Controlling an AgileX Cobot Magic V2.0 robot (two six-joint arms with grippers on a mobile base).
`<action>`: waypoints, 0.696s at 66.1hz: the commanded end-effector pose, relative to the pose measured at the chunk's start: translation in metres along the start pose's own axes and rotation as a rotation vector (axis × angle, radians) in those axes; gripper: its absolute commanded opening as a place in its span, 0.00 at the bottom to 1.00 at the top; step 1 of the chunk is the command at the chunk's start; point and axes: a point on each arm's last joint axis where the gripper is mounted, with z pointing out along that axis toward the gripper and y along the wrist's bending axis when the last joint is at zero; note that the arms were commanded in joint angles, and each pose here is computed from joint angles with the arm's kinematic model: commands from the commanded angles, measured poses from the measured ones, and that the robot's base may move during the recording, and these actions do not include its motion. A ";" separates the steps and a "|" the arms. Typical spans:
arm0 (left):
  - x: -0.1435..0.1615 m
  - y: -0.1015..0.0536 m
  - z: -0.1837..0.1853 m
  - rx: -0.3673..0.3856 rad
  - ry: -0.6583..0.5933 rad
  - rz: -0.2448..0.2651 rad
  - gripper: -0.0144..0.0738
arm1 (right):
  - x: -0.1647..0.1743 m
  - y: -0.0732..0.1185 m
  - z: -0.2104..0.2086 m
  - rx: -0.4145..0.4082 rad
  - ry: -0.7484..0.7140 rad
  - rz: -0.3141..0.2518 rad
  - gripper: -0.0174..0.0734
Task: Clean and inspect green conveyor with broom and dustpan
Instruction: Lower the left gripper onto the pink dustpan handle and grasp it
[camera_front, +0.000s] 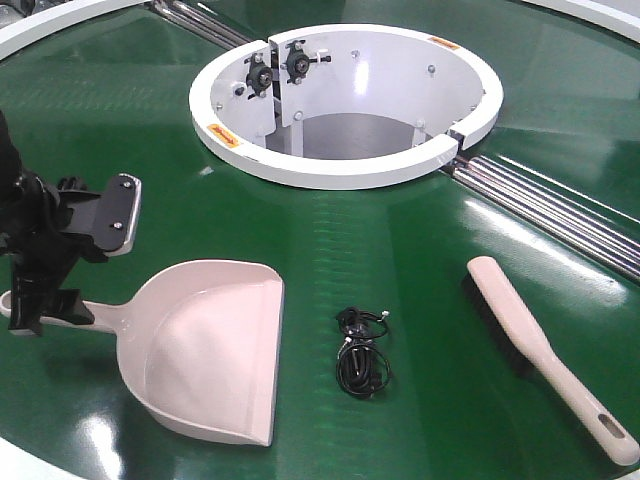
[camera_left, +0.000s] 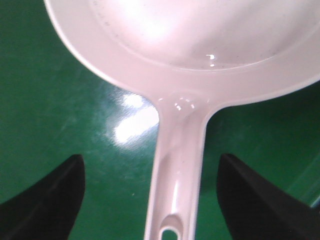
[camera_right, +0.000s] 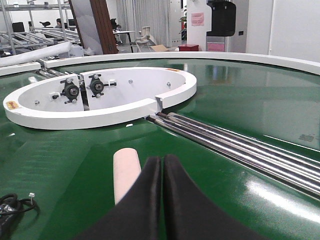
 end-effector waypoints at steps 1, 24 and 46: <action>-0.005 0.001 -0.011 -0.047 -0.034 0.007 0.76 | 0.000 0.000 -0.001 0.000 -0.071 -0.009 0.18; -0.001 -0.010 0.015 -0.018 -0.021 0.078 0.76 | 0.000 0.000 -0.001 0.000 -0.071 -0.009 0.18; 0.001 -0.006 0.034 -0.050 -0.016 0.135 0.68 | 0.000 0.000 -0.001 0.000 -0.071 -0.009 0.18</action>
